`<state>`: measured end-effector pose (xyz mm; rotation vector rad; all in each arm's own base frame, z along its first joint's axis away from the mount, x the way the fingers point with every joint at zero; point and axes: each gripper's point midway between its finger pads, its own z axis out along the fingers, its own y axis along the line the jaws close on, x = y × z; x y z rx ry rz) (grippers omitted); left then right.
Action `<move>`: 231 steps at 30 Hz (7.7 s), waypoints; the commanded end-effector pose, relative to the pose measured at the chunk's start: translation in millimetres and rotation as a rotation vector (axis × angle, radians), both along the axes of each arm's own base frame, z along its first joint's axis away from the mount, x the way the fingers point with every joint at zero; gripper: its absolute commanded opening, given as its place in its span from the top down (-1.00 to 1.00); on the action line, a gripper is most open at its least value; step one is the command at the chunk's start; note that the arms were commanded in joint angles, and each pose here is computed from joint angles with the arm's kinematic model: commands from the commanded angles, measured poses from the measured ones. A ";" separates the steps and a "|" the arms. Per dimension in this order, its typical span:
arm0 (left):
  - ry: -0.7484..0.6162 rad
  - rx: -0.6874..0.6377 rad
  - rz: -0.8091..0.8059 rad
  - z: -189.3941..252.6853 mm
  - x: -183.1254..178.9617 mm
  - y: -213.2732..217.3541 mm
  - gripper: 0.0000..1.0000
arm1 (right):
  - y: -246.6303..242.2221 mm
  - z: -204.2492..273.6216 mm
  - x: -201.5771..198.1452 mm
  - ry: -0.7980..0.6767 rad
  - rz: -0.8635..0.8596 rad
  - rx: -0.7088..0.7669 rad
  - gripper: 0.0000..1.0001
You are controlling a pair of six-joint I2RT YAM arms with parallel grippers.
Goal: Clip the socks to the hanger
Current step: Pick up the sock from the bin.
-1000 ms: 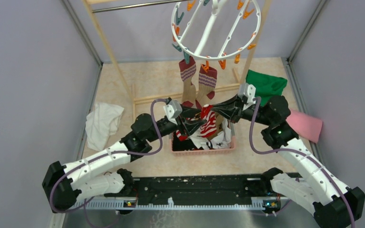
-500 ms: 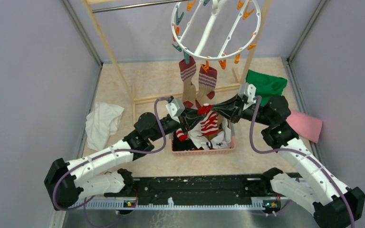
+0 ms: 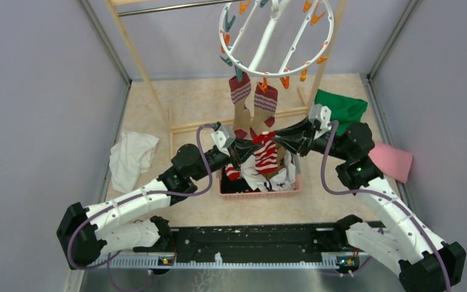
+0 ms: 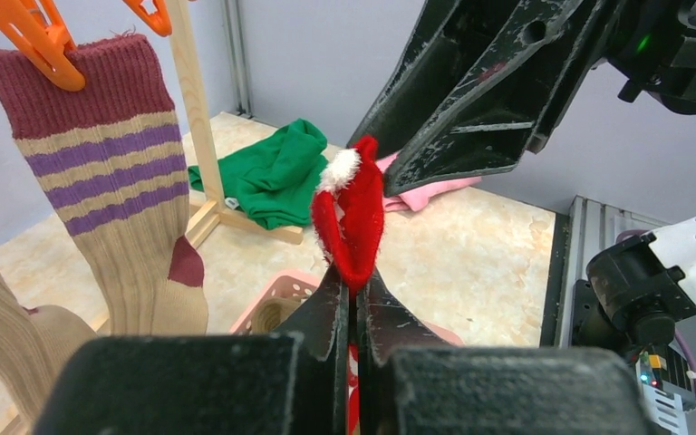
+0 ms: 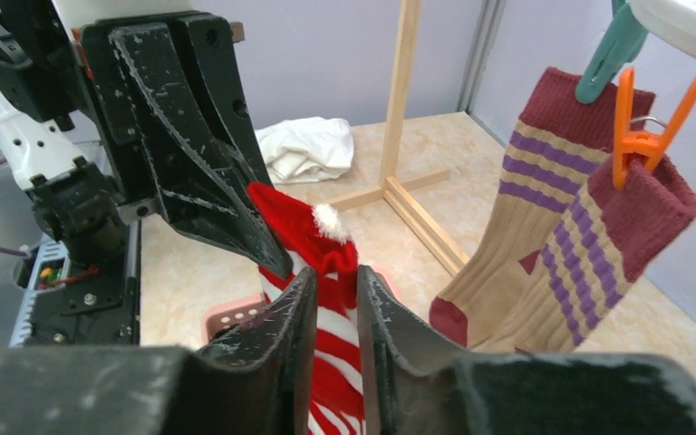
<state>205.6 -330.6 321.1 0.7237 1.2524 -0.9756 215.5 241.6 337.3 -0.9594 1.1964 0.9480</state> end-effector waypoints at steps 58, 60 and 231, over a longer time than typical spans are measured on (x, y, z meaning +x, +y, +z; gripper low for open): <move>0.028 -0.183 -0.059 32.1 -12.8 5.9 0.28 | -7.0 11.6 -3.0 -0.061 0.101 0.081 1.00; 0.024 -0.190 -0.057 33.9 -12.2 6.1 0.29 | -7.0 11.0 -2.7 -0.059 0.100 0.080 1.00; 0.348 -0.273 -0.098 112.7 51.0 -21.4 -0.71 | -99.2 9.3 32.6 -0.274 -0.592 0.052 1.00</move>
